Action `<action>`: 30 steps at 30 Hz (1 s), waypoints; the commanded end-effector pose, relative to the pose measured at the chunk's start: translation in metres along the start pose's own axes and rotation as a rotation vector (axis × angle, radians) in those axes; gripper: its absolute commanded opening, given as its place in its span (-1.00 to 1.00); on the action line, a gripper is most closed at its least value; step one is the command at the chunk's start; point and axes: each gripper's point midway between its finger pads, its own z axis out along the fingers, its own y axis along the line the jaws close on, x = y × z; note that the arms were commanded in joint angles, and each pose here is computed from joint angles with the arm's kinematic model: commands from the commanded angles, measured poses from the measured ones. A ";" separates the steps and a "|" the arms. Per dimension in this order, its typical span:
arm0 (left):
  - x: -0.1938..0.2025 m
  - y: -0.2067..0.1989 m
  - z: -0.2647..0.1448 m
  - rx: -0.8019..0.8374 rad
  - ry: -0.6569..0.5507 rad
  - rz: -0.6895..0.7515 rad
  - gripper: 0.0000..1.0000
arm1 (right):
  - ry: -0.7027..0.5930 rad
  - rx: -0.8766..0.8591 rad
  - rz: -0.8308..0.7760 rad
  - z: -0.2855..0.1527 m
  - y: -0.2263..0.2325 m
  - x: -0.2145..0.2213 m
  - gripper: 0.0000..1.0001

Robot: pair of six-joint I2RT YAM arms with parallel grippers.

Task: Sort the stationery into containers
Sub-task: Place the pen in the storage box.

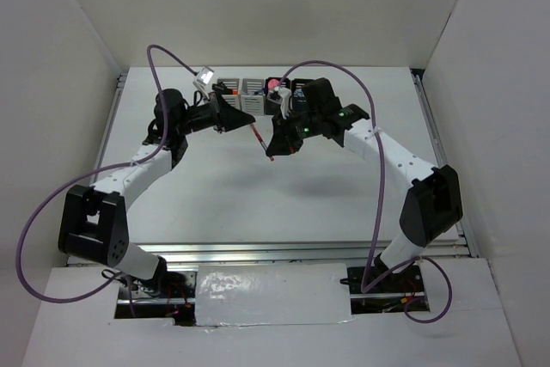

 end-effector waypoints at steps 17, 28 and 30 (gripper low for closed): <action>-0.211 0.088 0.032 -0.471 -0.329 0.815 -1.00 | -0.211 0.241 0.182 -0.104 -0.070 -0.005 0.26; -0.223 0.137 0.064 -0.491 -0.365 0.909 -1.00 | -0.239 0.319 0.230 -0.128 -0.087 0.010 0.27; -0.216 0.147 0.071 -0.478 -0.357 0.875 -1.00 | -0.226 0.323 0.215 -0.129 -0.090 0.015 0.27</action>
